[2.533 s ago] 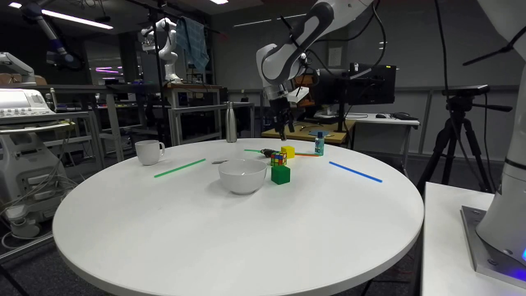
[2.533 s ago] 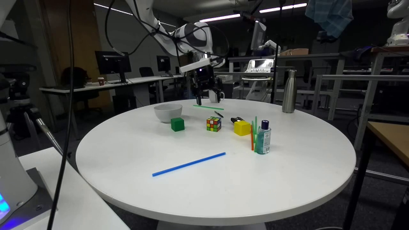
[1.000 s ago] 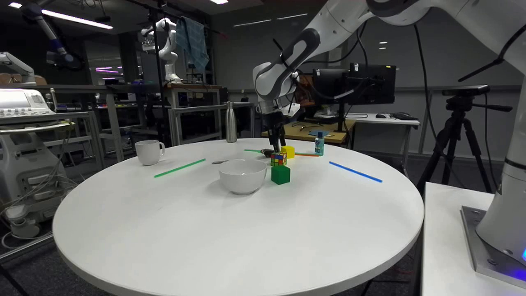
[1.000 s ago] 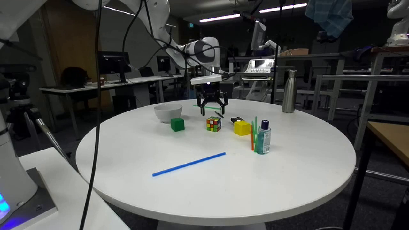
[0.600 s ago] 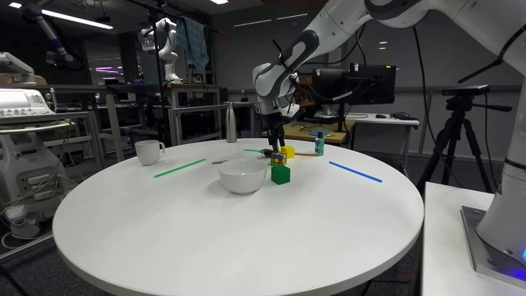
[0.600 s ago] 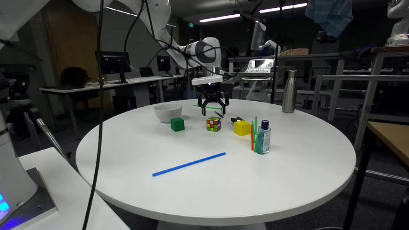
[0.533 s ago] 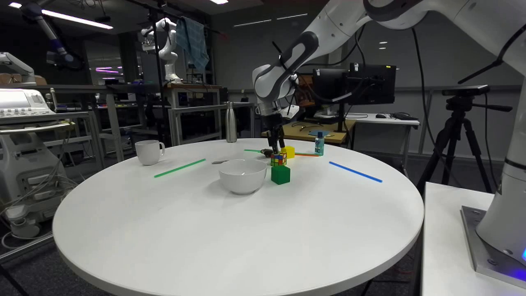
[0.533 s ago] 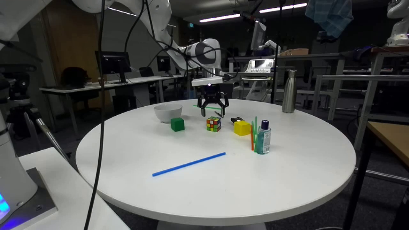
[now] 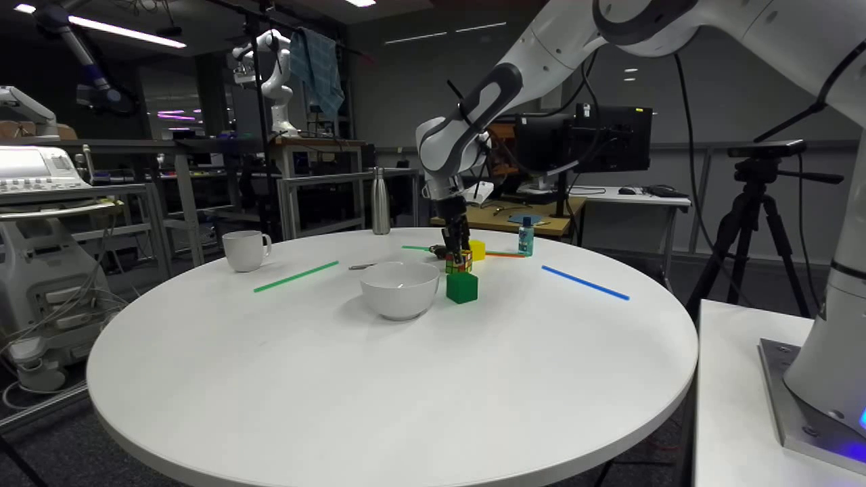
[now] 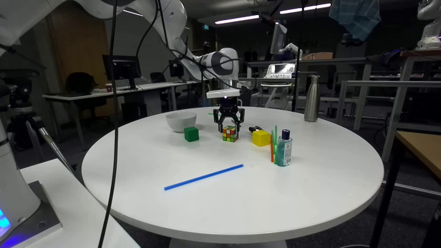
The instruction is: Put the Rubik's cube on top of the yellow block
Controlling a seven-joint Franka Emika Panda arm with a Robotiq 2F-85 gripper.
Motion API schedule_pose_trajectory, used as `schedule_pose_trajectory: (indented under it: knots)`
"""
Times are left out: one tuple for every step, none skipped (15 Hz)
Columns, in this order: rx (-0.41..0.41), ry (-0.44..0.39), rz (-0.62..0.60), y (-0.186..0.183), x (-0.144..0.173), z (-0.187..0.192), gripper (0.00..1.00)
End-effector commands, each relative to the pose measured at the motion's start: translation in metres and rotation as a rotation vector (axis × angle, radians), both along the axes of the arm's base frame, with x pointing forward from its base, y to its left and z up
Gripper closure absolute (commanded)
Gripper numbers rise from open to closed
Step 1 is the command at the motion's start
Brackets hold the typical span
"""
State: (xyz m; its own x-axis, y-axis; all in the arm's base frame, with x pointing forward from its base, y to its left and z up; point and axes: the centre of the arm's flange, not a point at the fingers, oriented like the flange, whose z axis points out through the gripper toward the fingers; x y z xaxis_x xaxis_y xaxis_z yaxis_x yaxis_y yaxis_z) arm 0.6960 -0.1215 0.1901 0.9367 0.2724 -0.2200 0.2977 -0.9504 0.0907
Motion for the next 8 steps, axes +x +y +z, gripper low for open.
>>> schedule_pose_trajectory:
  knots:
    - [0.033, -0.002, 0.003, -0.009, 0.007, -0.001, 0.56]
    - [0.033, -0.001, 0.0, -0.009, 0.006, 0.0, 0.64]
    - [0.032, 0.0, -0.002, -0.008, 0.004, 0.002, 0.66]
    - [0.028, 0.001, -0.005, -0.007, 0.0, 0.004, 0.66]
    - [0.027, 0.004, -0.007, -0.006, -0.002, 0.006, 0.66]
    - [0.023, 0.007, -0.01, -0.005, -0.006, 0.008, 0.66]
    - [0.019, 0.011, -0.014, -0.006, -0.009, 0.01, 0.66]
    - [0.013, 0.011, -0.018, -0.007, -0.011, 0.012, 0.66]
